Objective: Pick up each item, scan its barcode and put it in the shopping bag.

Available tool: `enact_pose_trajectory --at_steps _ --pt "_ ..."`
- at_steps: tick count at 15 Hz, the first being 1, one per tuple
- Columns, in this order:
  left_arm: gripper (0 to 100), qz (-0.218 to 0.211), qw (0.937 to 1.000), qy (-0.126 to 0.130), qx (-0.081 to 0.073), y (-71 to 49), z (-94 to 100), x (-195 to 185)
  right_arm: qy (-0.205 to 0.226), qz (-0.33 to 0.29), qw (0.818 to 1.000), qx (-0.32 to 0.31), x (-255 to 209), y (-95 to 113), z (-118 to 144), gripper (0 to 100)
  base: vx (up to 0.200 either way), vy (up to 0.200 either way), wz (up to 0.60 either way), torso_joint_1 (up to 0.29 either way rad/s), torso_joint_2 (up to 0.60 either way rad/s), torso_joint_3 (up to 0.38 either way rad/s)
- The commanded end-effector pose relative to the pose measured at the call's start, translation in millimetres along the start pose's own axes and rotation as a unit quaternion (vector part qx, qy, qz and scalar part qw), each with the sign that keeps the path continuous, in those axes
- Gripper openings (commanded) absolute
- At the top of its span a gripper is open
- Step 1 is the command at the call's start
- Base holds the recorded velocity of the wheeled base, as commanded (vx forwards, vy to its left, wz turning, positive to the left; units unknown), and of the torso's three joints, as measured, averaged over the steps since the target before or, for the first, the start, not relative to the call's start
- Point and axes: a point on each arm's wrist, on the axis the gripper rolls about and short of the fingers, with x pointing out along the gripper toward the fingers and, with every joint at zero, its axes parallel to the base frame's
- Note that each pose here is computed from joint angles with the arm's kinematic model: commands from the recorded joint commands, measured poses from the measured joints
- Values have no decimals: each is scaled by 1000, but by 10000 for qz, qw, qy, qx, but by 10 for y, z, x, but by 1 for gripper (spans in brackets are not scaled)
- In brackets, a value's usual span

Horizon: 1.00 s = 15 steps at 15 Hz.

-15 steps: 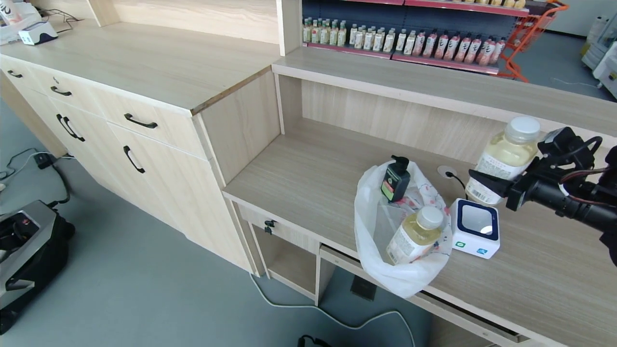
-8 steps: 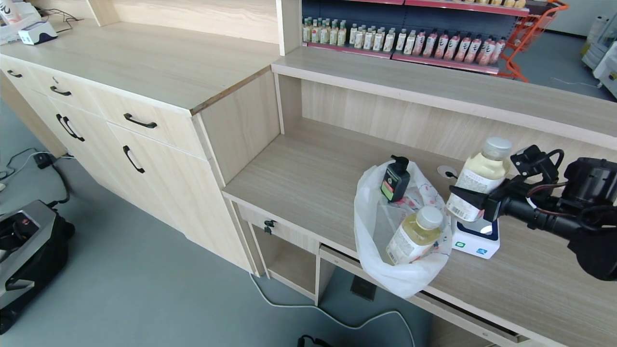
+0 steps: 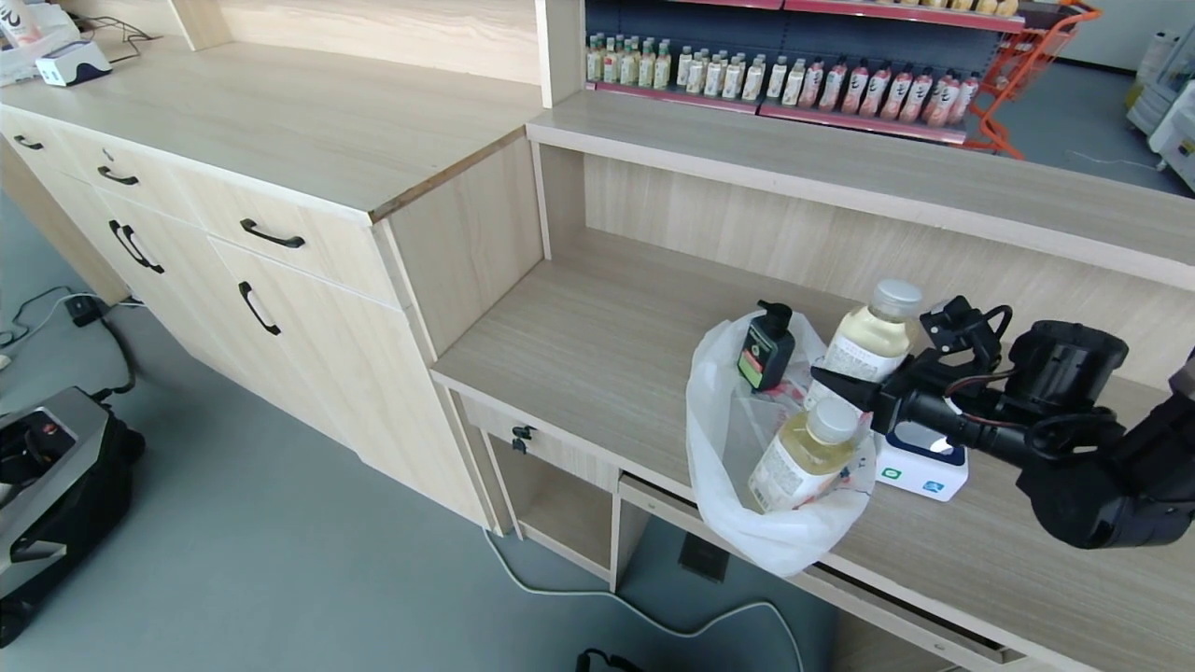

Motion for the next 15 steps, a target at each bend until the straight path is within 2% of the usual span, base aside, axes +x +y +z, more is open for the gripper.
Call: enact_pose_trajectory --at_steps 1,6,10,15 --pt "100 3 10000 -2 5 0 0 0 122 120 9998 97 90 47 -169 0 0 0 0 0 0 0" --pt "100 -5 10000 -1 -3 0 0 0 251 186 9995 -5 156 60 -340 0 0 0 0 0 0 0" --pt "100 3 10000 -2 -3 0 0 0 157 193 9996 -105 251 20 -394 0 0 0 0 0 0 0" --pt "100 -5 10000 -1 -3 0 0 0 263 192 9987 -381 252 8 -498 0 0 0 0 0 0 0"
